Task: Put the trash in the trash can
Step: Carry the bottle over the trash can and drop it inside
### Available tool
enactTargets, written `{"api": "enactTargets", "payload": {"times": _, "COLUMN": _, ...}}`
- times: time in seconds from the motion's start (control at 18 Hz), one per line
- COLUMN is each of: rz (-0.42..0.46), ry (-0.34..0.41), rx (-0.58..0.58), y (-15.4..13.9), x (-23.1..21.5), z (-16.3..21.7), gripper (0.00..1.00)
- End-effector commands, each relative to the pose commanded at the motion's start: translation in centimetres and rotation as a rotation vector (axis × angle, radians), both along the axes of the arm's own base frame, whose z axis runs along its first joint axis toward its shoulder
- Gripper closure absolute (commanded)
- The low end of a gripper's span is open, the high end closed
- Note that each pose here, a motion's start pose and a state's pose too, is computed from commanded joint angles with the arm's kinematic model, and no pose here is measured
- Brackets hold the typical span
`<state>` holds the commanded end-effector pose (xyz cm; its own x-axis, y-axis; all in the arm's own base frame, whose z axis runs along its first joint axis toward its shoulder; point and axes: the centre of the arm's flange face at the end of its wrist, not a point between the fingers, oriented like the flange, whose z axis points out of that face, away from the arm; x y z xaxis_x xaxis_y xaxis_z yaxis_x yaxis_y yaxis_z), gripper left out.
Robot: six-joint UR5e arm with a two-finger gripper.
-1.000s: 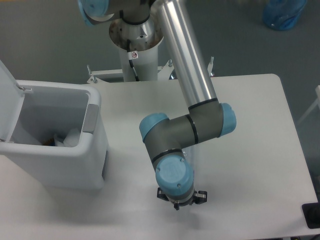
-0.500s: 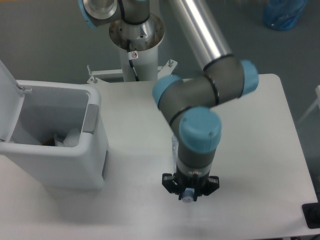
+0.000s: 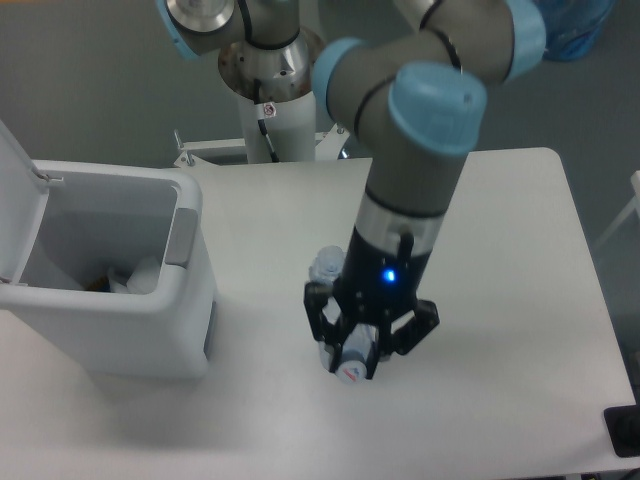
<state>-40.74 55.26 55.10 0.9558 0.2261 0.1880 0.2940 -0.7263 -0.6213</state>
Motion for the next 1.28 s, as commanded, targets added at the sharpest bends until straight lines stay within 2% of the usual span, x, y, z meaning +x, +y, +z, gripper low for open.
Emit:
{"api": "enactTargets", "payload": {"times": 0.17, "rz": -0.022, "ry": 0.025, "rx": 0.071, "y": 0.1, "x": 1.1, "z": 1.9, "gripper": 1.00}}
{"api": "enactTargets", "payload": {"times": 0.44, "rz": -0.084, "ry": 0.086, "rx": 0.219, "y": -1.7, "x": 5.2, "z": 8.6, "gripper": 1.00}}
{"api": "enactTargets", "payload": {"times": 0.56, "rz": -0.126, "ry": 0.088, "rx": 0.299, "y": -2.7, "x": 6.8, "z": 11.2, "gripper": 1.00}}
{"api": "enactTargets", "payload": {"times": 0.72, "rz": -0.189, "ry": 0.045, "rx": 0.371, "y": -3.3, "x": 8.9, "z": 12.7, "gripper": 1.00}}
{"api": "enactTargets", "payload": {"times": 0.83, "rz": -0.219, "ry": 0.032, "rx": 0.400, "y": -3.9, "x": 10.7, "z": 13.6, "gripper": 1.00}}
{"api": "enactTargets", "payload": {"times": 0.94, "rz": -0.250, "ry": -0.037, "rx": 0.416, "y": -3.7, "x": 13.1, "z": 13.0, "gripper": 1.00}}
{"api": "enactTargets", "payload": {"times": 1.06, "rz": -0.265, "ry": -0.071, "rx": 0.401, "y": -3.4, "x": 14.6, "z": 11.5, "gripper": 1.00}}
{"api": "enactTargets", "payload": {"times": 1.28, "rz": -0.304, "ry": -0.091, "rx": 0.391, "y": -1.9, "x": 16.7, "z": 10.1, "gripper": 1.00}}
